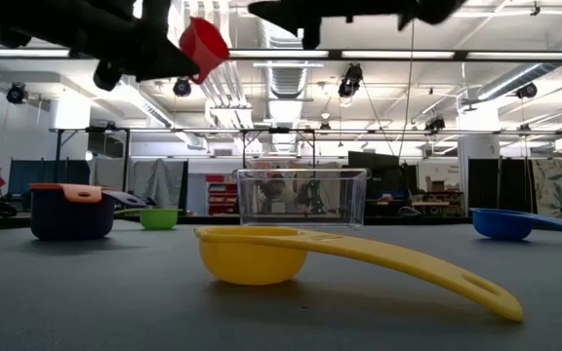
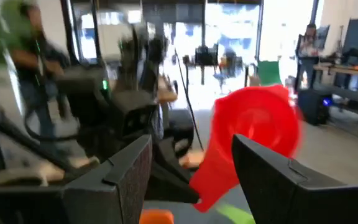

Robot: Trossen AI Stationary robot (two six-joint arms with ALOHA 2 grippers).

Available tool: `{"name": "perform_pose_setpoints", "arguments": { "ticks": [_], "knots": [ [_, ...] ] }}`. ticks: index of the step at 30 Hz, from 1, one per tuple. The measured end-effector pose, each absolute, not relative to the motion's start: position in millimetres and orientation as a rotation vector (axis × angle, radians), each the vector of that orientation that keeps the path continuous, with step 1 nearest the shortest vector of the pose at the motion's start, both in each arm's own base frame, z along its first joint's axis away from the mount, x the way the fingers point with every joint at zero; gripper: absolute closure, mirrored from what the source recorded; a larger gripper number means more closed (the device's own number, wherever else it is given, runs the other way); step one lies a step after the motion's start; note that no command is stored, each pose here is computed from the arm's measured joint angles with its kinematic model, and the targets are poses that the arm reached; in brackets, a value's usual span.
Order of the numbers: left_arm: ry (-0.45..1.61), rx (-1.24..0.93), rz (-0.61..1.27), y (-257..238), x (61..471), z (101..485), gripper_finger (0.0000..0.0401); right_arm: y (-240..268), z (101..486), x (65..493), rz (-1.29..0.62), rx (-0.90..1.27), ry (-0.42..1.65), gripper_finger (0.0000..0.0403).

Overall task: Nest measuring cups in basket
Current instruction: Stack the red measuring cup on top of the orange measuring cup

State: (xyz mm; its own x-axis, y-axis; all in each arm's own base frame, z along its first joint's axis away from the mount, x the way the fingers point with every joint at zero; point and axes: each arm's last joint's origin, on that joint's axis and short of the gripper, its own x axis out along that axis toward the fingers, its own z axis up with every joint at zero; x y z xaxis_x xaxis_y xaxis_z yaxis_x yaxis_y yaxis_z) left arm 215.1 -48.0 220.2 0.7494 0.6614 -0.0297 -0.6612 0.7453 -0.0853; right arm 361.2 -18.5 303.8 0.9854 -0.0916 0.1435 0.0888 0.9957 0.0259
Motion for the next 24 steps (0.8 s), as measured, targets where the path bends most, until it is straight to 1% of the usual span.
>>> {"name": "perform_pose_setpoints", "arguments": {
  "ticks": [4, 9, 11, 18, 24],
  "knots": [
    [-0.071, -0.124, 0.617, -52.1, 213.1, 216.7, 0.0401, -21.2, 282.0, 355.2, -0.064, 0.101, -0.221, 0.0195],
    [-0.146, -0.131, 0.541, -55.6, 218.0, 209.7, 0.0401, -24.7, 262.3, 362.0, -0.062, 0.189, -0.203, 0.0200],
    [-0.167, -0.120, 0.526, -56.7, 219.9, 207.6, 0.0401, -24.1, 257.9, 367.3, -0.025, 0.213, -0.192, 0.0200],
    [-0.215, -0.104, 0.467, -59.3, 223.6, 206.7, 0.0401, -24.5, 253.9, 381.2, 0.042, 0.278, -0.178, 0.0200],
    [-0.219, -0.098, 0.410, -60.8, 224.3, 206.8, 0.0401, -25.1, 256.1, 385.1, 0.045, 0.281, -0.182, 0.0200]
  ]
}}
